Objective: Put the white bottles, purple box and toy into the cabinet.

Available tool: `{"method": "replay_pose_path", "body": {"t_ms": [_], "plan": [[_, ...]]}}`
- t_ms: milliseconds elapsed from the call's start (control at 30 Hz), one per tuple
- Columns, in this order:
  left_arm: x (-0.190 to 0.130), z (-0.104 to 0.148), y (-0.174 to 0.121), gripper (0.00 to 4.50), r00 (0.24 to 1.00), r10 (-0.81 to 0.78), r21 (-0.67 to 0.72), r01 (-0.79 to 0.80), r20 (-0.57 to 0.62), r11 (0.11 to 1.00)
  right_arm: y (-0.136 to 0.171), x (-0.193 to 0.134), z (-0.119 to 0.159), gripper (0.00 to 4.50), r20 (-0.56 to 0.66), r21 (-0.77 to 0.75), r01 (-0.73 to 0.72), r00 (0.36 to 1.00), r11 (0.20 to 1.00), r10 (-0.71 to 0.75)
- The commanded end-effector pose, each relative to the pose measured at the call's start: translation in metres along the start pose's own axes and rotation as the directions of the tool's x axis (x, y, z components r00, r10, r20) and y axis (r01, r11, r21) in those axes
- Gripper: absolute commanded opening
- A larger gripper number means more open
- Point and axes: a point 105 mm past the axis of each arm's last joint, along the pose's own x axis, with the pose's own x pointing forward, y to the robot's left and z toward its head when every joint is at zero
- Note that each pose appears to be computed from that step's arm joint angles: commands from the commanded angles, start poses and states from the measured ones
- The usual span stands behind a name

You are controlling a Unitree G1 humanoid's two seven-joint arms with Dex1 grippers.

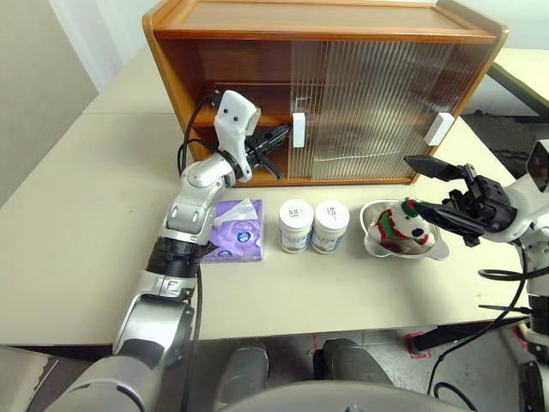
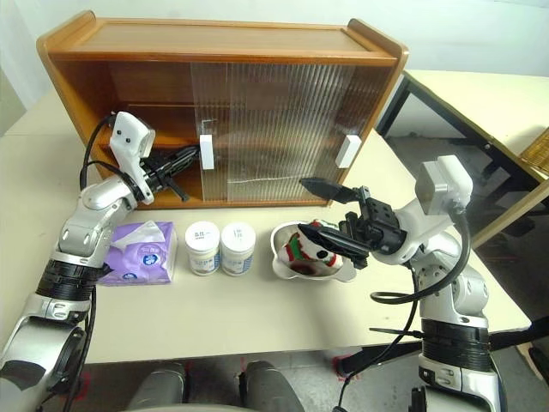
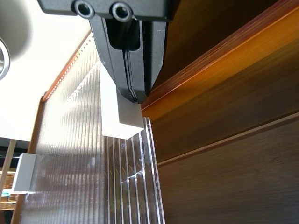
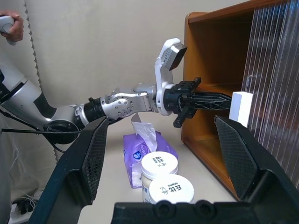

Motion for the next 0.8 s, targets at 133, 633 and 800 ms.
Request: {"method": "replay_pose_path", "body": {"t_ms": [133, 633, 800], "plan": [[0.012, 0.002, -0.007, 0.03, 0.999, -0.039, 0.011, 0.039, 0.002, 0.999, 0.002, 0.006, 0.003, 4.5, -0.003, -0.003, -0.024, 1.0, 1.0, 0.024], [0.026, 0.003, -0.016, 0.03, 0.996, -0.087, 0.008, 0.087, 0.021, 0.996, 0.002, 0.012, 0.006, 4.5, -0.009, -0.004, -0.025, 1.0, 1.0, 0.025], [0.029, 0.003, -0.018, 0.03, 0.995, -0.096, 0.01, 0.096, 0.026, 0.995, 0.002, 0.012, 0.005, 4.5, -0.011, -0.003, -0.022, 1.0, 1.0, 0.022]]}}
